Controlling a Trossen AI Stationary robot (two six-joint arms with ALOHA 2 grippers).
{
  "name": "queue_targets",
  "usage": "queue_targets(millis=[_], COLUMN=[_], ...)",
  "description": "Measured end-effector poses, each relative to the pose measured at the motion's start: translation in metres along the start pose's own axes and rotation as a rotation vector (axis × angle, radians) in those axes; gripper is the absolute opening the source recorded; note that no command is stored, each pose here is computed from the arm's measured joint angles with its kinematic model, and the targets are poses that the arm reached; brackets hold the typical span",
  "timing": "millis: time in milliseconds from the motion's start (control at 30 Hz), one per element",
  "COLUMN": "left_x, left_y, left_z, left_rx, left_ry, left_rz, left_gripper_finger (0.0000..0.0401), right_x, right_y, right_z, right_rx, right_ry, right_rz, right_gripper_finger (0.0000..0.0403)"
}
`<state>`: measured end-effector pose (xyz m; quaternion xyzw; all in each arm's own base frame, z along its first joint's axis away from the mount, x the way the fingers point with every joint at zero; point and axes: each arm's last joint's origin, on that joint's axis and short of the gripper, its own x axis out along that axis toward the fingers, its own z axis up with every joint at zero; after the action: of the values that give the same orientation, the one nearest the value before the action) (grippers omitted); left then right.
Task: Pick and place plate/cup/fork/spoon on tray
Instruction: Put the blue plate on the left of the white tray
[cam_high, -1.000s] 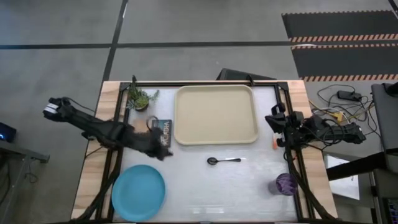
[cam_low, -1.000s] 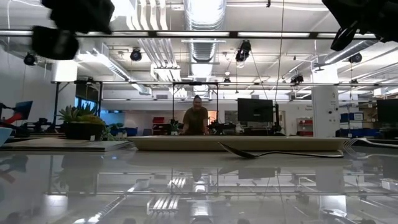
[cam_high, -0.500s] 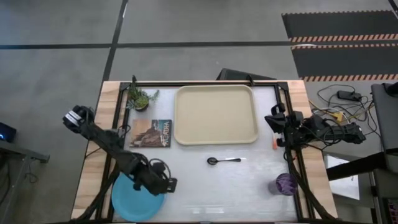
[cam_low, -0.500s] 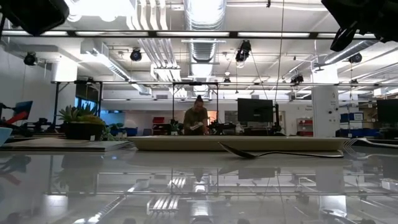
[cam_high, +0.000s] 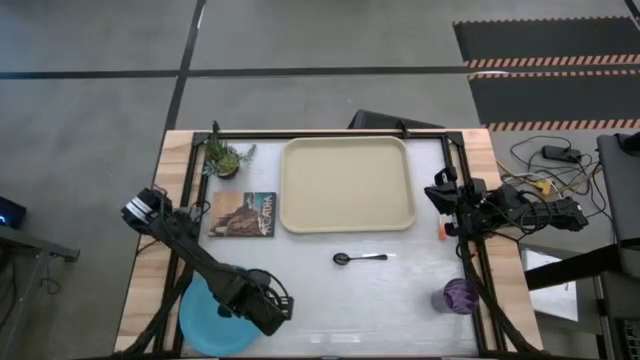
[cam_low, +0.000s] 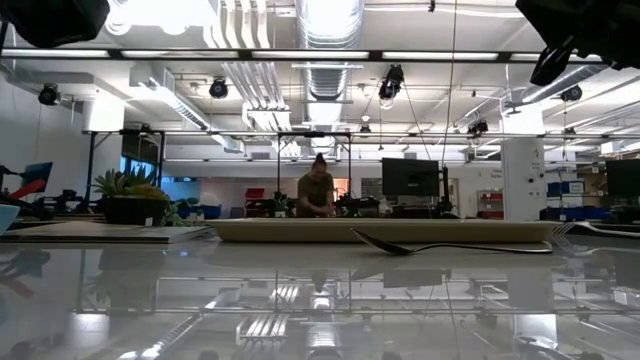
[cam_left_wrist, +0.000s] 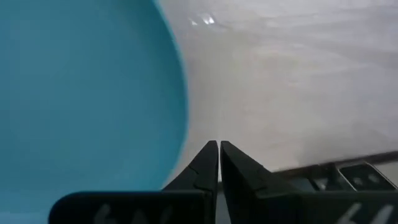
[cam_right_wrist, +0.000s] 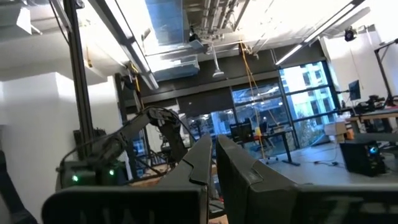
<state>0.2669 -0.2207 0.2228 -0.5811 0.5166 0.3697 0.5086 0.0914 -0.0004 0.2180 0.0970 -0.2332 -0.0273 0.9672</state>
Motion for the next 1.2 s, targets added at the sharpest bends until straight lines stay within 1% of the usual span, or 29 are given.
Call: queue_targets(millis=[167,333,500,600,800,900,1000,1200], left_x=[0.010,0.010,0.010,0.010,0.016,0.021,0.026,0.032], left_y=[0.004,0.005,0.004,0.005,0.010,0.013,0.016,0.018], left_z=[-0.003,-0.003,-0.004,-0.003,0.000,0.003,0.006,0.009], left_rx=[-0.004,0.013,0.073,0.095,0.095,0.097,0.098,0.099], left_ry=[-0.007,-0.008,-0.007,-0.008,-0.031,-0.064,-0.077,-0.105], left_rz=[0.018,0.016,0.009,0.011,0.029,0.028,0.023,0.010], left_gripper_finger=[0.0000,0.0000,0.0007,0.0031,0.0106,0.0138,0.0153,0.0157], right_x=[0.000,0.000,0.000,0.000,0.000,0.000,0.000,0.000], right_y=[0.000,-0.001,-0.001,-0.001,-0.001,-0.001,-0.001,-0.001], right_z=[-0.001,-0.006,-0.006,-0.006,-0.006,-0.006,-0.006,-0.006], right_rx=[0.013,0.018,0.017,0.013,0.003,0.003,-0.007,-0.010], right_ry=[0.006,0.062,0.067,0.067,0.067,0.067,0.067,0.067], right_rz=[-0.001,-0.010,-0.008,-0.008,-0.007,-0.007,-0.007,-0.007], right_gripper_finger=[0.0013,0.0013,0.0013,0.0013,0.0013,0.0013,0.0013,0.0013])
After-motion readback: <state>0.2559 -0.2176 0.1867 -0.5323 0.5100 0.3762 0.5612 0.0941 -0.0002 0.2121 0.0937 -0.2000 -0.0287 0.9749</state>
